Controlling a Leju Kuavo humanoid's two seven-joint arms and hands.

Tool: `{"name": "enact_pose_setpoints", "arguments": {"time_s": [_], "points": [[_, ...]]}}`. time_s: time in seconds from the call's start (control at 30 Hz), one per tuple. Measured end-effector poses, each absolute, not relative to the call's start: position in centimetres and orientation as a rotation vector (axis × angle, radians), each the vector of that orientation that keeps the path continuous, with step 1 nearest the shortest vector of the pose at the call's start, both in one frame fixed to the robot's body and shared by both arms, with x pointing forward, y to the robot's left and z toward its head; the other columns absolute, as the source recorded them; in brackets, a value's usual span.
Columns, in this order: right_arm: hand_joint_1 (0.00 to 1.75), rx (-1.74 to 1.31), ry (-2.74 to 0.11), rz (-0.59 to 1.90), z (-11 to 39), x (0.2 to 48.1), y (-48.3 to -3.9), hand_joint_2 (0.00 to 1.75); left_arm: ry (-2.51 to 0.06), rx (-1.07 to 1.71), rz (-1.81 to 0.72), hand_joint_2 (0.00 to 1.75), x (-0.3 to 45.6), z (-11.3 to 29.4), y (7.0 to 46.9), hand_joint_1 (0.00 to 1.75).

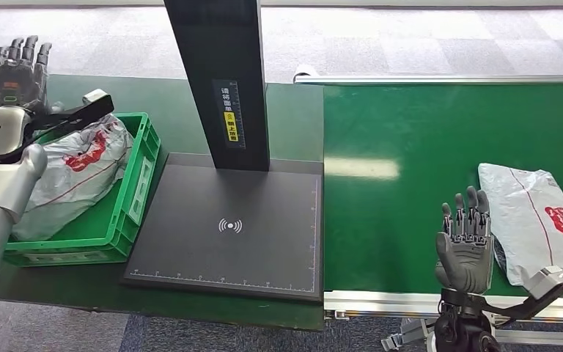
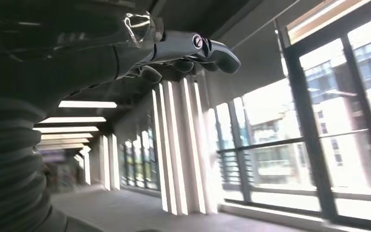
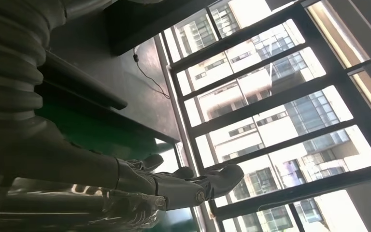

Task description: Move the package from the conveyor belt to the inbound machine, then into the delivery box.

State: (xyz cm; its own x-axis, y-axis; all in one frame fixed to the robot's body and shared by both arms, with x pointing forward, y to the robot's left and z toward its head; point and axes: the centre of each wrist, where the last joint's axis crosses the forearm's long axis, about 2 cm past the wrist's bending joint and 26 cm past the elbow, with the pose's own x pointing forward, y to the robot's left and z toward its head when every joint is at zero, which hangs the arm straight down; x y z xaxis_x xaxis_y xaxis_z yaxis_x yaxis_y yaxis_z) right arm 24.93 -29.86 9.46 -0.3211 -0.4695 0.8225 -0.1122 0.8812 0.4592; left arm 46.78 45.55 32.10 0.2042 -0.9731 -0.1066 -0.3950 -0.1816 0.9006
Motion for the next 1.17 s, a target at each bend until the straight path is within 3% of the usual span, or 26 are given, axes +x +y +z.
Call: {"name": "enact_pose_setpoints", "arguments": {"time_s": [0.17,0.23,0.33,0.43,0.7,1.17], "points": [[0.00,0.315,-1.881,-0.317,9.2,24.3,-30.0,1.75,-1.702,1.304,-0.777,1.75,46.0,29.9,42.9,0.00],[0.00,0.196,-1.875,-0.208,9.1,24.1,-30.0,1.75,-1.932,0.839,-0.675,1.75,44.8,27.5,40.6,0.00],[0.00,0.137,-1.864,-0.082,8.9,24.1,-29.4,1.75,-2.153,-0.117,-0.373,1.75,40.3,21.1,35.1,0.00],[0.00,0.160,-1.860,-0.047,8.7,24.1,-28.8,1.75,-2.144,-0.609,-0.074,1.75,35.4,16.2,30.0,0.00],[0.00,0.228,-1.833,0.017,7.7,22.6,-27.1,1.75,-1.922,-0.862,-0.066,1.75,25.0,9.9,19.4,0.00],[0.00,0.250,-1.835,0.027,7.7,21.8,-26.2,1.75,-1.904,-0.870,-0.041,1.75,22.2,9.8,17.2,0.00]]}}
